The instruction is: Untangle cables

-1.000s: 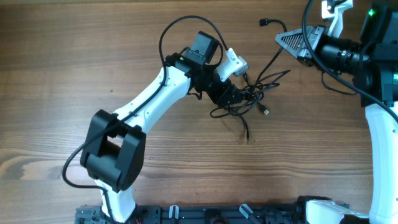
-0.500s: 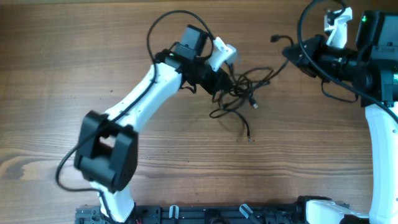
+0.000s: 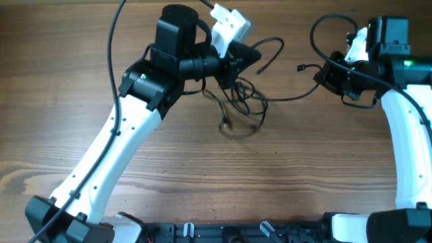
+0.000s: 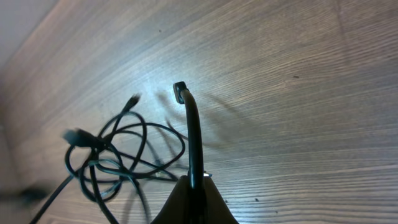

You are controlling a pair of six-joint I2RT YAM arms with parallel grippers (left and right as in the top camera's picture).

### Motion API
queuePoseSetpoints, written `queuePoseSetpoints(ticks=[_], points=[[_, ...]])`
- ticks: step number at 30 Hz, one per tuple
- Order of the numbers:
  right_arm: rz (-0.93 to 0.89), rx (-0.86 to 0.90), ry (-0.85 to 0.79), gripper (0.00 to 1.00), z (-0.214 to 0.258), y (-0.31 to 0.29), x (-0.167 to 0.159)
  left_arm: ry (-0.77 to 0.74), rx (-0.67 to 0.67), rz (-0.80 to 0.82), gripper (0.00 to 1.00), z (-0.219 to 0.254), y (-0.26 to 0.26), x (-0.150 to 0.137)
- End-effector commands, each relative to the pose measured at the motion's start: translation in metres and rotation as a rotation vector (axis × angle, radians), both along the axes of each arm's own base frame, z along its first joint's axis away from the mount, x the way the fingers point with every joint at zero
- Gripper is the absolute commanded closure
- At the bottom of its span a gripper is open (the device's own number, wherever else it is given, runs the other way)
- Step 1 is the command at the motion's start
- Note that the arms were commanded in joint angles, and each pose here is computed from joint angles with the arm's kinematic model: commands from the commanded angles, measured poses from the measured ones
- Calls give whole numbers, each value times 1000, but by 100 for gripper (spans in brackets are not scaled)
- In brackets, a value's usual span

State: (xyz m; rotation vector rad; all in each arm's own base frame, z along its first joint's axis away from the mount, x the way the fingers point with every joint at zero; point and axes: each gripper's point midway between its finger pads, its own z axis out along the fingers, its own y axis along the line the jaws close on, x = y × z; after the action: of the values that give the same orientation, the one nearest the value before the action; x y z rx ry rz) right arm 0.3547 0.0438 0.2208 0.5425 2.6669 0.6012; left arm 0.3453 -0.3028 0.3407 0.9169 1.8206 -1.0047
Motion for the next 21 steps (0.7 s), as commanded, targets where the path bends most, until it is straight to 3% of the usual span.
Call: queuePoseSetpoints(ticks=[1, 2, 5, 8, 11, 15, 21], points=[[110, 7, -32, 94, 0, 10, 1, -10, -106, 13, 96, 37, 2, -7], [131, 11, -40, 91, 0, 12, 1, -12, -127, 18, 96, 43, 1, -5], [201, 40, -90, 57, 7, 21, 4, 4, -161, 72, 96, 50, 3, 3], [274, 93, -160, 40, 18, 33, 9, 0, -165, 88, 96, 51, 4, 6], [364, 135, -228, 34, 28, 45, 10, 39, -211, 176, 96, 60, 11, 16], [506, 186, -322, 35, 42, 61, 5, 86, -335, 263, 96, 90, 24, 21], [208, 79, -263, 37, 41, 11, 30, 265, -494, 371, 96, 105, 42, 33]])
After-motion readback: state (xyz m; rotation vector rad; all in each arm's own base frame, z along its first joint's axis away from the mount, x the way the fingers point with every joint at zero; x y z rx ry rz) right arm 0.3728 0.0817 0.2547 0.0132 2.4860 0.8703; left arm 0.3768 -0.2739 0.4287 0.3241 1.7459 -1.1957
